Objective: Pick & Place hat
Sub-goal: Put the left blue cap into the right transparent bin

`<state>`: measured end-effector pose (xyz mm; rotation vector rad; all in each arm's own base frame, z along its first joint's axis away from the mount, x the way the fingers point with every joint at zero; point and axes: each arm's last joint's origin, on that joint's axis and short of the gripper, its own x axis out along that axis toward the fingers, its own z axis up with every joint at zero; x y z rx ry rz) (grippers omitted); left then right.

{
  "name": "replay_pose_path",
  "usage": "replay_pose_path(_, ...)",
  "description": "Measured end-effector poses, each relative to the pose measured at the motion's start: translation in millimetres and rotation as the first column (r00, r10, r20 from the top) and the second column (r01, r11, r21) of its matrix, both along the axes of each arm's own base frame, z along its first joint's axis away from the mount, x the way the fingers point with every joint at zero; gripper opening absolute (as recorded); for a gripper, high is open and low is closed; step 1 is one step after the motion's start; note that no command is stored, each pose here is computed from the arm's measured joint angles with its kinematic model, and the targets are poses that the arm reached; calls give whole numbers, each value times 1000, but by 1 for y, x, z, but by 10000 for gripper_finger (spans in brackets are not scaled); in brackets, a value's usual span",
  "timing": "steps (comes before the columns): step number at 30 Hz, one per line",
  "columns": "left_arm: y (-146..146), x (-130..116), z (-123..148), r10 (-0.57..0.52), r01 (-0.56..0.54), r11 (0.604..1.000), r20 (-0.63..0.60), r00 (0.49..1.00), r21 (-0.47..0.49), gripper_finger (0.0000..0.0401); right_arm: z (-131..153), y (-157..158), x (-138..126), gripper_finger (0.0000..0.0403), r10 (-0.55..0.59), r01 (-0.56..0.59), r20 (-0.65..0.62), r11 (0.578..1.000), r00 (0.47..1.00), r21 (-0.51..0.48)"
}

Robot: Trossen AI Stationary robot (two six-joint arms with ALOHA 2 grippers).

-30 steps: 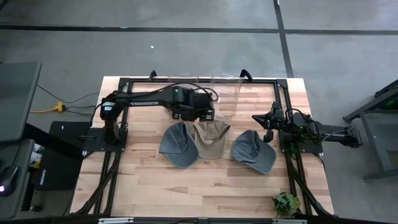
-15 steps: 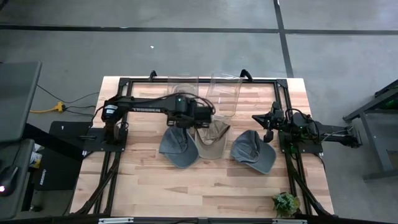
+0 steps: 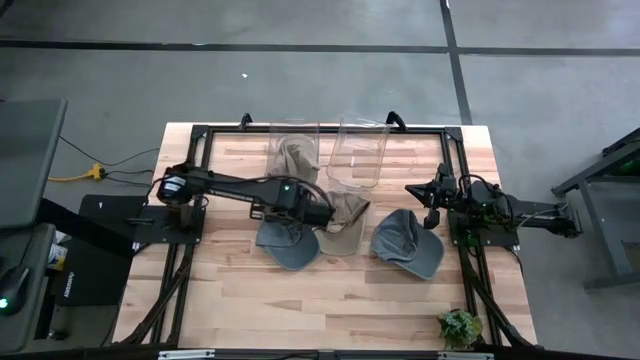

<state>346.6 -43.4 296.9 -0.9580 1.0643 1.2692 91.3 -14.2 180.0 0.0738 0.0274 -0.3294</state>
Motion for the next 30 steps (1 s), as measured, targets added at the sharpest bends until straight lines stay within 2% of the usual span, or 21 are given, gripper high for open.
replay_pose_path(9, -6, -44, -7, 31, -32, 999, 32, 999, 15, 186, 0, 0, 0, 0, 0, 0, 0, 1000, 1000, 0)
replay_pose_path(15, -4, -76, -17, 79, -78, 997, 135, 988, -12, 186, 0, 0, 0, 0, 0, 0, 1, 1000, 1000, 0)
replay_pose_path(18, -6, -99, -27, 73, -70, 997, 145, 987, -27, 186, 0, 0, 0, 0, -1, 1, 0, 1000, 1000, 0)
replay_pose_path(19, -7, -102, -29, 76, -70, 997, 186, 979, -41, 186, 0, 0, 0, 0, -1, 1, 1, 1000, 1000, 0)
replay_pose_path(21, -9, -110, -39, 84, -67, 994, 222, 971, -81, 186, 0, 0, 0, 0, -1, 1, 0, 1000, 1000, 0)
replay_pose_path(23, -11, -125, -53, 80, -64, 994, 187, 979, -93, 186, 0, 0, 0, 0, -2, 2, 0, 1000, 1000, 0)
replay_pose_path(25, -12, -126, -62, 100, -71, 990, 254, 962, -119, 186, 0, 0, 0, 0, -2, 2, 1, 1000, 1000, -1)
replay_pose_path(28, -11, -143, -84, 93, -66, 990, 232, 968, -122, 186, 0, 0, 0, 0, -2, 2, 1, 1000, 1000, 0)
replay_pose_path(30, -12, -139, -93, 102, -49, 985, 321, 941, -168, 186, 0, 0, 0, 0, -2, 2, 0, 1000, 1000, 0)
